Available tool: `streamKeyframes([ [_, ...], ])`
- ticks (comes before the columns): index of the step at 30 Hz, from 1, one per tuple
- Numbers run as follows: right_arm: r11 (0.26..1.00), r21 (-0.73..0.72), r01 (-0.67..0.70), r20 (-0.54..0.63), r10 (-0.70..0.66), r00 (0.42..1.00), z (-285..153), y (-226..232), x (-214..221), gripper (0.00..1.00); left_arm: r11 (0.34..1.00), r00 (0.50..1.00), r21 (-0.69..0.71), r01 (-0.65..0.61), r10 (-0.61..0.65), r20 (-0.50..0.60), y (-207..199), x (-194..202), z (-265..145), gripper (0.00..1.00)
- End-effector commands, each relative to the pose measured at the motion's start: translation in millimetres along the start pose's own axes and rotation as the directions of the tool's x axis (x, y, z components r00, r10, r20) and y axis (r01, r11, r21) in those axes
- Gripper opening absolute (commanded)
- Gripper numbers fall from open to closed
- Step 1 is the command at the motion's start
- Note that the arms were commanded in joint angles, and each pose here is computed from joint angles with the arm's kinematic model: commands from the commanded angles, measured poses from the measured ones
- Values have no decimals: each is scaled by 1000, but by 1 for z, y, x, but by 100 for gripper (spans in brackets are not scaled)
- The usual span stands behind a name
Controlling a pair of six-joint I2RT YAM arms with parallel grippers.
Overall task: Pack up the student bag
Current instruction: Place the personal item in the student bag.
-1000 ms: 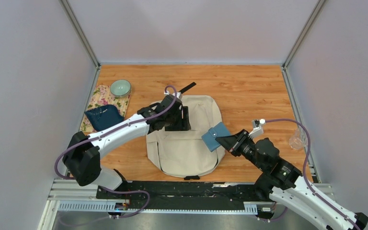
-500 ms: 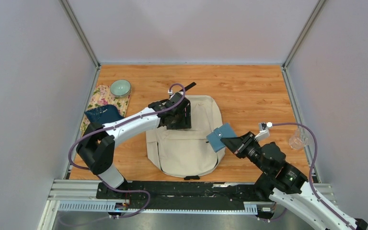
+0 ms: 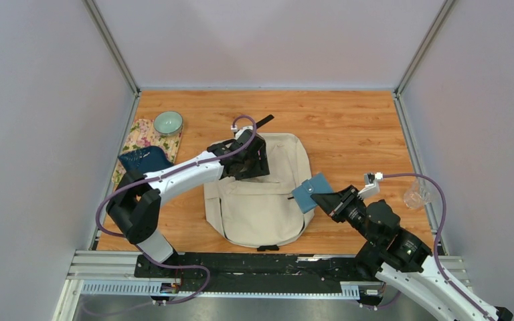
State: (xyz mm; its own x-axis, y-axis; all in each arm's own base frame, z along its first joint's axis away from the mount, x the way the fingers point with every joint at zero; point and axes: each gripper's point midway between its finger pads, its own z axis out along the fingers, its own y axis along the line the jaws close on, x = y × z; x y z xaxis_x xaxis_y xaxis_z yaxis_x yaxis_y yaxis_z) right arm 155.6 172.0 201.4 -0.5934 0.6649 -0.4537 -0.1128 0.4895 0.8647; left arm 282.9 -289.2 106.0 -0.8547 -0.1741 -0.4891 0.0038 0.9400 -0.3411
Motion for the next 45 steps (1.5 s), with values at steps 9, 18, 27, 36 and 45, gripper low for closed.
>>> streamKeyframes([
  [9, 998, -55, -10, 57, 13, 998, -4, 19, -16, 0, 999, 999, -28, 38, -37, 12, 6, 0, 13, 73],
  [18, 999, -53, -10, 51, 13, 999, -4, 18, -14, 0, 1000, 1000, 4, 17, -17, -4, 10, 8, 18, 54],
  [27, 998, -57, -14, 39, 16, 999, -1, 20, -12, 0, 999, 1000, 30, 13, -14, 14, 11, 1, 12, 6],
  [36, 997, -62, -40, -30, 38, 999, 12, 19, 5, 0, 984, 998, 177, -23, 12, 63, -26, -26, -15, 0],
  [45, 976, -155, -156, -164, 130, 978, 42, 39, 35, 0, 942, 994, 335, 11, -48, 102, -50, -51, -56, 0],
])
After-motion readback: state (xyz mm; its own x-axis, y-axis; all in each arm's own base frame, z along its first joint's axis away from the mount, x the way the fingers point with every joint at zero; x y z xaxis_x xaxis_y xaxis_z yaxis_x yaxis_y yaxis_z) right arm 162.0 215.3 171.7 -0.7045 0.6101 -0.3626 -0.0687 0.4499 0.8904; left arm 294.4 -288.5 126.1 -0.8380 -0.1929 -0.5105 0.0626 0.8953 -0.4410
